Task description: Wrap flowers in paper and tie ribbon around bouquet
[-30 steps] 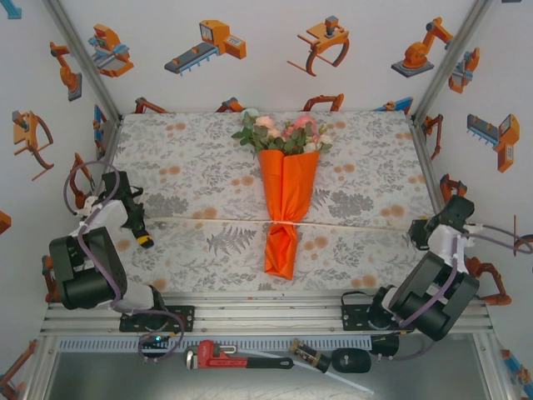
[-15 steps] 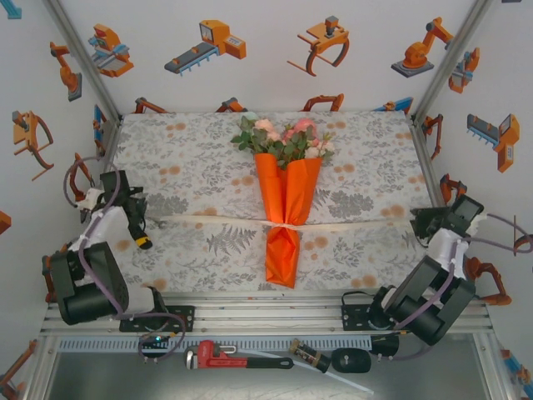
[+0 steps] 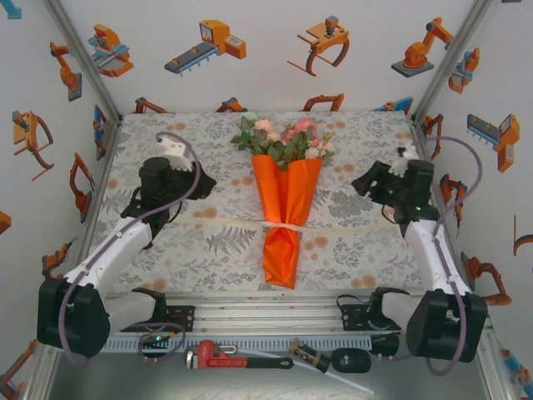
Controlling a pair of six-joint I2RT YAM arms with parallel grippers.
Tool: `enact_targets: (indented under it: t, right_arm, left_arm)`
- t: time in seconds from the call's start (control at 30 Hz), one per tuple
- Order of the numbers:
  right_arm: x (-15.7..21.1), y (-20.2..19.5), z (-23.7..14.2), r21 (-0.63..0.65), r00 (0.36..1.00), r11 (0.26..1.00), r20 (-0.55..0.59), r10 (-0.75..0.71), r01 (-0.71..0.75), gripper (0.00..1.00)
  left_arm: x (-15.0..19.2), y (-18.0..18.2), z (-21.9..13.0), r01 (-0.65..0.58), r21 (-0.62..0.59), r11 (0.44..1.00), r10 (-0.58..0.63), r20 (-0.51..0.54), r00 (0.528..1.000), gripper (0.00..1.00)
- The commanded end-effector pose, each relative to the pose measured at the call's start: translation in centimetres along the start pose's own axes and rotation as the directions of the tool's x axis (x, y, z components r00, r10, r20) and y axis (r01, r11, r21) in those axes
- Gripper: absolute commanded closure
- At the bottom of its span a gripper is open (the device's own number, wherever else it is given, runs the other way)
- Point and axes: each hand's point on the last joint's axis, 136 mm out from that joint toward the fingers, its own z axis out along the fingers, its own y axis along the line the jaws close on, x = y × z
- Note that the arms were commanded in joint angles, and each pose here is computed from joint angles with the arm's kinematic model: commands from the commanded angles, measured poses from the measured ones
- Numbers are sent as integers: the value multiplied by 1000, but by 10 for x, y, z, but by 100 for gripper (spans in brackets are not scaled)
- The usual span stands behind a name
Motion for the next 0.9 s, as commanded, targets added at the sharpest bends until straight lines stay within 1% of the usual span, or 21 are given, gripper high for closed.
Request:
enact_targets:
  t: [0.0,0.03,0.07,0.13,0.17,0.2,0.3,0.37,0.43,0.47,0.5,0.63,0.7,0.8,0.87]
  right_arm:
    - [35,35,12,-184,924,919,-101,-369,348,41]
    - [47,47,13,-247,884,877,-125,-450,412,41]
    - [65,57,13,-314,827,823,-163,-538,474,40]
    - [97,69,12,-414,697,716,-227,-680,563,38]
    - [112,73,10,-463,636,668,-252,-730,583,37]
    - [122,75,11,-494,596,639,-268,-757,590,37]
    - [142,85,17,-567,532,579,-271,-803,586,36]
    - [154,91,23,-607,481,527,-257,-838,594,36]
    - [161,92,28,-631,453,511,-269,-850,584,36]
    - [163,92,32,-637,443,509,-278,-852,579,37]
    - [164,91,38,-637,439,510,-284,-853,579,37]
    - [165,87,56,-617,435,499,-267,-860,608,41]
    - [165,88,61,-615,441,494,-251,-862,614,44]
    - [168,89,66,-625,449,492,-242,-860,606,57]
    - [171,89,69,-631,452,492,-240,-859,600,66]
  left_arm:
    - [41,-40,12,-353,211,912,366,-28,930,50]
    - [49,-48,14,-372,256,892,394,-37,918,48]
    - [58,-57,17,-379,301,875,411,-48,911,46]
    - [72,-73,22,-386,380,841,437,-55,898,41]
    - [78,-77,25,-392,400,828,452,-62,890,38]
    - [85,-80,30,-395,413,821,462,-72,884,36]
    - [98,-90,40,-412,449,793,499,-91,862,29]
    - [103,-95,47,-418,463,782,513,-96,853,28]
    - [110,-97,53,-421,478,771,534,-125,836,27]
    - [115,-98,57,-425,486,763,549,-142,823,25]
    - [119,-98,61,-433,489,757,564,-155,811,25]
    - [128,-98,80,-469,483,739,601,-157,784,24]
    - [129,-99,87,-473,487,734,607,-160,779,24]
    - [131,-105,95,-469,502,727,608,-151,780,27]
    - [133,-108,98,-458,510,728,602,-155,784,34]
